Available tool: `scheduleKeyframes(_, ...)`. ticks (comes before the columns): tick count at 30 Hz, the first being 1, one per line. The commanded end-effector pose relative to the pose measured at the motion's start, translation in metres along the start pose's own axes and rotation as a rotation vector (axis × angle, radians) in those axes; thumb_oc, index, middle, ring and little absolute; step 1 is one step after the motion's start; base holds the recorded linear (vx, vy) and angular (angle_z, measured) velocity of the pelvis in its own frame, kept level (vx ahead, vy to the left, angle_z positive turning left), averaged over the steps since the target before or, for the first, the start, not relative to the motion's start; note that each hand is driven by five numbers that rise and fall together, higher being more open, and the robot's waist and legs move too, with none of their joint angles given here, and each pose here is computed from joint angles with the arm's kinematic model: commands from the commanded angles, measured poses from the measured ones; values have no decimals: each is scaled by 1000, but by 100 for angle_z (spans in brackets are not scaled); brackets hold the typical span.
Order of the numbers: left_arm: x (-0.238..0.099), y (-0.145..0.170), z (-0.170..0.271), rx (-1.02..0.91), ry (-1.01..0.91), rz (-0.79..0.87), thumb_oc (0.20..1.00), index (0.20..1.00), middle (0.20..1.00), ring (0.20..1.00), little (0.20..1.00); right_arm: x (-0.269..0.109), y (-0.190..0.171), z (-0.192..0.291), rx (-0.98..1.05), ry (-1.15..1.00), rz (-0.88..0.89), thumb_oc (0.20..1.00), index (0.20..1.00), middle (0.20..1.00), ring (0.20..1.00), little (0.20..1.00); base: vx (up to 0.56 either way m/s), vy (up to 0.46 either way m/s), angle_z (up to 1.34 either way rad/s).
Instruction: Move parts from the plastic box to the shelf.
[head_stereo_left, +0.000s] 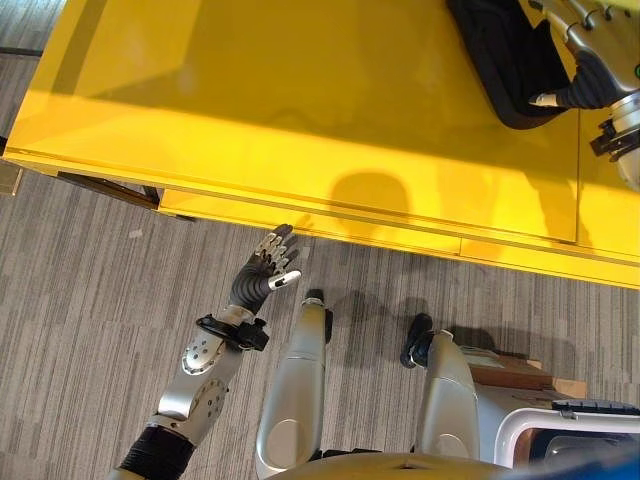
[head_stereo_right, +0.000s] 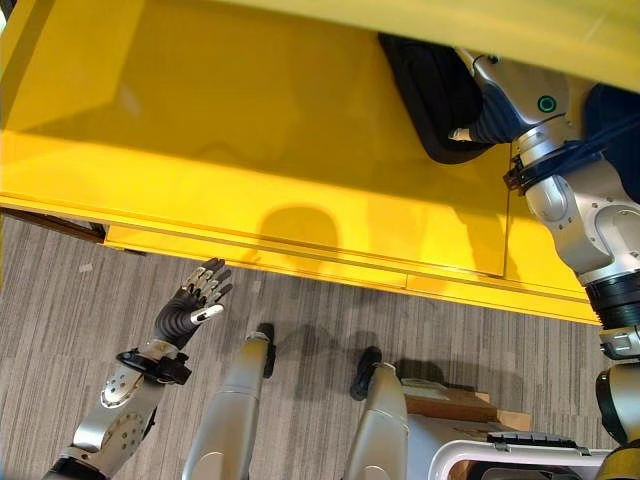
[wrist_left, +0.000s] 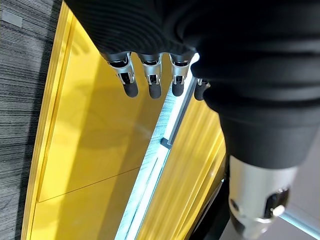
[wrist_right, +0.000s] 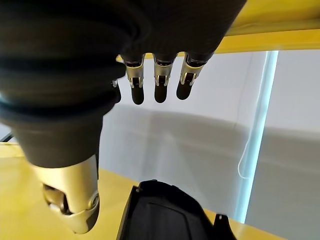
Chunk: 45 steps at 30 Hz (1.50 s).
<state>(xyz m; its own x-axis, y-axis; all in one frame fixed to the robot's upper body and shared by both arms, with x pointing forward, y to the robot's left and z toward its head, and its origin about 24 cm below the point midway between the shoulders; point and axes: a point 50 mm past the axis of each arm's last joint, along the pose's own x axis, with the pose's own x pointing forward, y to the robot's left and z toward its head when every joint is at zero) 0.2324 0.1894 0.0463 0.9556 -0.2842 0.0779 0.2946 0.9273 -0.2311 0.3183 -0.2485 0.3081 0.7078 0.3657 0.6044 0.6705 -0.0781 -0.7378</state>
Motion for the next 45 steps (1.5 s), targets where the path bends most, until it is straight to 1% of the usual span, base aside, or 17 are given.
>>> scheduleKeyframes(1, -7, -13, 12, 28, -40, -88, 1000, 1000, 1000, 1000, 1000, 1, -18, -12, -16, 24, -35, 1000, 1000, 1000, 1000, 1000, 0, 0, 0)
scheduleKeyframes(5, -7, -13, 12, 30, -39, -95, 1000, 1000, 1000, 1000, 1000, -5, -7, -12, -29, 16, 39, 1000, 1000, 1000, 1000, 1000, 0, 0, 0)
scheduleKeyframes(11, -8, -13, 12, 35, -34, -100, 1000, 1000, 1000, 1000, 1000, -1, -3, -12, -47, 6, 85, 1000, 1000, 1000, 1000, 1000, 0, 0, 0)
scheduleKeyframes(28, -11, -13, 11, 37, -19, -108, 1000, 1000, 1000, 1000, 1000, 6, 8, -16, -58, 26, 156, 1000, 1000, 1000, 1000, 1000, 8, 0, 0)
scheduleKeyframes(29, -11, -13, 11, 42, -16, -113, 1000, 1000, 1000, 1000, 1000, 7, 12, -19, -65, 46, 181, 1000, 1000, 1000, 1000, 1000, 105, -12, 0)
scheduleKeyframes(36, -10, -14, 14, 41, -27, -117, 1000, 1000, 1000, 1000, 1000, 17, 17, -24, -57, 94, 185, 1000, 1000, 1000, 1000, 1000, -21, 8, 2)
scheduleKeyframes(42, -9, -14, 15, 37, -32, -113, 1000, 1000, 1000, 1000, 1000, 21, 22, -18, -50, 83, 204, 1000, 1000, 1000, 1000, 1000, 45, -9, 1)
scheduleKeyframes(45, -7, -14, 16, 40, -41, -108, 1000, 1000, 1000, 1000, 1000, 20, 32, -17, -66, 87, 249, 1000, 1000, 1000, 1000, 1000, 0, 0, 0)
